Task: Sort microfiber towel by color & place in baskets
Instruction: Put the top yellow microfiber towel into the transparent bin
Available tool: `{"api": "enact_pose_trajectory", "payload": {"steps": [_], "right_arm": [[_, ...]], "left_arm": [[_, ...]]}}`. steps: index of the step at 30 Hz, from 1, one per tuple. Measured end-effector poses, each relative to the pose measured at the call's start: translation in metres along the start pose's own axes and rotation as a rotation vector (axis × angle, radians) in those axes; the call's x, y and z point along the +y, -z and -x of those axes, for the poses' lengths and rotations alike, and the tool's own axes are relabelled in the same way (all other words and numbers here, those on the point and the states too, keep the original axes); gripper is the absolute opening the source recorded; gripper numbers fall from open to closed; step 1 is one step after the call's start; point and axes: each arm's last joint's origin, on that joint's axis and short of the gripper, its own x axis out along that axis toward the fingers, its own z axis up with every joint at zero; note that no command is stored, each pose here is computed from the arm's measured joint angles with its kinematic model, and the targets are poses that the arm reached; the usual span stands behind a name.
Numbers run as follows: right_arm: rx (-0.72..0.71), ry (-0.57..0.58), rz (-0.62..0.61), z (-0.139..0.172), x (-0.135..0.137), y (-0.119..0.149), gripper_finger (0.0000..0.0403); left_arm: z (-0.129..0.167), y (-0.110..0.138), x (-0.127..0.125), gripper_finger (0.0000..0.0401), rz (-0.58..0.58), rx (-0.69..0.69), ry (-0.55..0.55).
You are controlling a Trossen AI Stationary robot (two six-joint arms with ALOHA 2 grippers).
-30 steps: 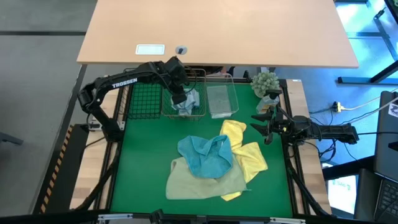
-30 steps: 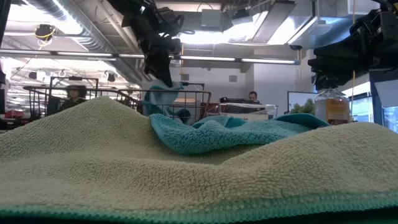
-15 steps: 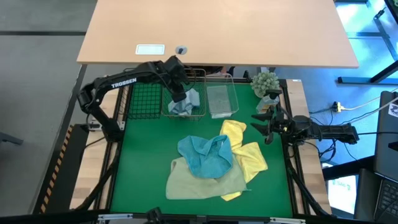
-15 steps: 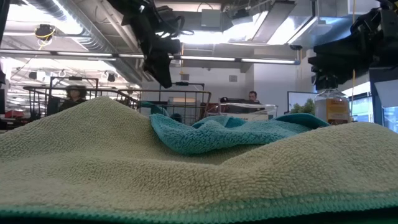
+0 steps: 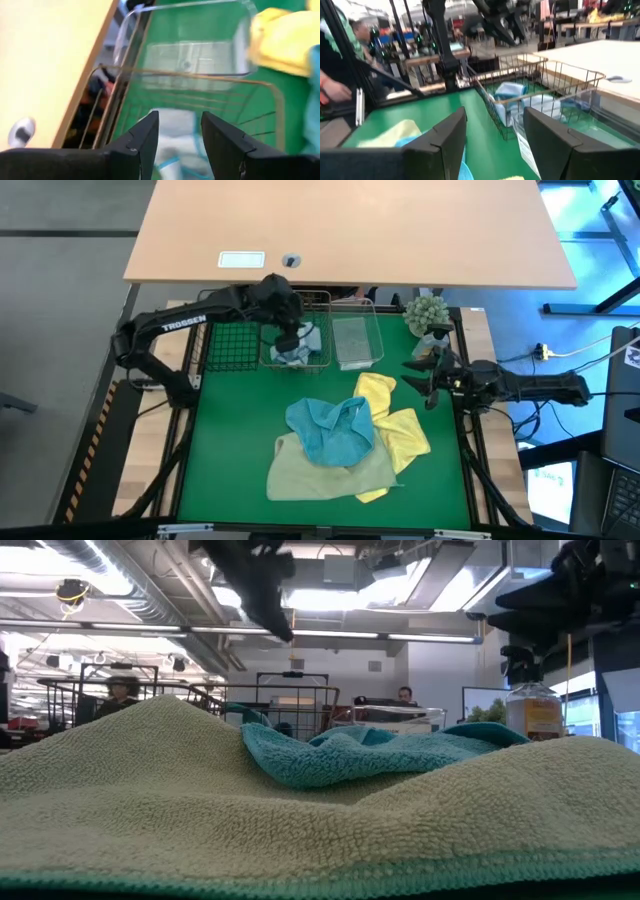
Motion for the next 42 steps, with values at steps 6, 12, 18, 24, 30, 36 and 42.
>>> {"api": "enact_pose_trajectory", "payload": {"steps": [6, 12, 18, 24, 30, 36, 42], "right_arm": [[0.162, 0.024, 0.036, -0.017, 0.005, -0.011, 0.0198], [0.337, 0.050, 0.075, -0.036, 0.011, -0.019, 0.0198], [0.517, 0.080, 0.105, -0.051, 0.014, -0.014, 0.0198], [0.659, 0.108, 0.081, -0.063, 0.014, 0.003, 0.0198], [0.793, 0.112, 0.083, -0.073, 0.014, 0.023, 0.0198], [0.935, 0.177, 0.135, -0.082, 0.011, 0.047, 0.0198], [1.058, 0.170, 0.143, -0.090, 0.011, 0.070, 0.0198]], "left_arm": [[0.008, -0.008, -0.033, 0.0144, -0.048, -0.030, 0.073], [0.014, -0.011, -0.070, 0.0144, -0.093, -0.016, 0.163], [0.020, -0.014, -0.103, 0.0144, -0.118, -0.029, 0.234], [0.025, -0.014, -0.125, 0.0144, -0.144, -0.034, 0.279], [0.030, -0.014, -0.138, 0.0144, -0.174, -0.046, 0.308], [0.033, -0.014, -0.148, 0.0144, -0.195, -0.063, 0.328], [0.035, -0.014, -0.153, 0.0144, -0.207, -0.069, 0.340]]}}
